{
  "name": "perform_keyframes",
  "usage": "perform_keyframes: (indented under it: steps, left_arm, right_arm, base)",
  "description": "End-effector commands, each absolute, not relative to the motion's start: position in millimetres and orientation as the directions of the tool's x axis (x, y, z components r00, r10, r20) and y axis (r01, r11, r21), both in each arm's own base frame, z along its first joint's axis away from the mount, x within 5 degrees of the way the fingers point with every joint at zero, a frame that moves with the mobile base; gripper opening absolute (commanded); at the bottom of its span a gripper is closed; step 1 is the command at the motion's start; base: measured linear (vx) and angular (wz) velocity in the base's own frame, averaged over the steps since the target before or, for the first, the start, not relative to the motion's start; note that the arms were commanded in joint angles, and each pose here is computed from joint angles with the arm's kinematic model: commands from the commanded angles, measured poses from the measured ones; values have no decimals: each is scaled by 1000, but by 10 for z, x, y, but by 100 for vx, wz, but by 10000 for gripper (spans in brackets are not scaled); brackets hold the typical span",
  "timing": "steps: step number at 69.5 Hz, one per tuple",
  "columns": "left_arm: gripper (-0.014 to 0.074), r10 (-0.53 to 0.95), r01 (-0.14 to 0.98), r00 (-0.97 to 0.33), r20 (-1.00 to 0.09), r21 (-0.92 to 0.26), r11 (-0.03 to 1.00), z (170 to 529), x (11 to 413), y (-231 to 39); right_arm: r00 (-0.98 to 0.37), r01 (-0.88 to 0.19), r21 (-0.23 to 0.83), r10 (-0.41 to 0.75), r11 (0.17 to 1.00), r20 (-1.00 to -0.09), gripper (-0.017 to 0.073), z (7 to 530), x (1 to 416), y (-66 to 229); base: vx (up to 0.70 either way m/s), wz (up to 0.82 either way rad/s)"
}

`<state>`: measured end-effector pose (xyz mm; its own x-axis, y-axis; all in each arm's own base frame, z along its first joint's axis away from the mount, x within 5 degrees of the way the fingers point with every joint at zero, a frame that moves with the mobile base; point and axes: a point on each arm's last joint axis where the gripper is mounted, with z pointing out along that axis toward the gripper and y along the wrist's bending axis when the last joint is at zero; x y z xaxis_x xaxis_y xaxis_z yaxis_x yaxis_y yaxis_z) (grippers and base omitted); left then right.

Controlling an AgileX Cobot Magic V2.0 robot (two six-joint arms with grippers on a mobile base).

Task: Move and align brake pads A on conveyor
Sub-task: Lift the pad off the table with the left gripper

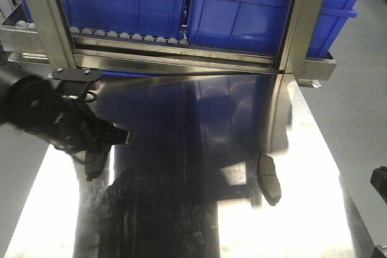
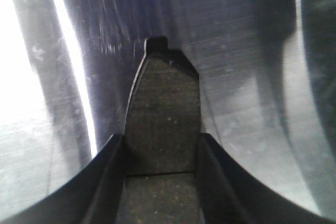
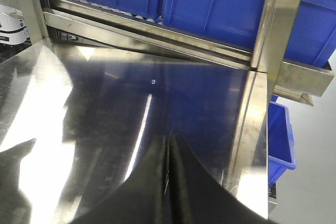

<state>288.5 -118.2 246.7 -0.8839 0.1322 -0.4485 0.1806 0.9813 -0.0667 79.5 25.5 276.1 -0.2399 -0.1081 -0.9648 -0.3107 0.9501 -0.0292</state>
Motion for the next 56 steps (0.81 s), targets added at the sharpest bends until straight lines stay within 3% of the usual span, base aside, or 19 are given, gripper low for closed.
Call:
perform_keyframes:
  steps: [1, 23, 36, 45, 56]
  left_arm:
    - [73, 125, 227, -765, -632, -82, 970, 2761, 2664, -1098]
    - [73, 125, 285, -577, -807, -56, 957, 2787, 1725, -681]
    - [73, 55, 314, -379, -924, -72, 947, 2868, 1230, -477]
    - [73, 2, 328, -251, -968, -84, 941, 2940, 973, -370]
    - [73, -20, 330, -203, -979, -88, 940, 2903, 814, -299]
  right_arm:
    - [-148, -300, -41, -90, 953, -985, -3, 2918, 812, 251]
    - [-148, -300, -41, -90, 953, -985, -3, 2918, 812, 251]
    - [-148, -300, -41, -90, 953, -985, -3, 2918, 812, 251]
    - [-148, -300, -41, -90, 953, -985, -3, 2918, 812, 251]
    - [-148, -300, -41, -90, 953, -985, -3, 2918, 812, 251]
  base:
    - [0, 0]
    - [0, 0]
    - [0, 0]
    - [0, 0]
    - [0, 0]
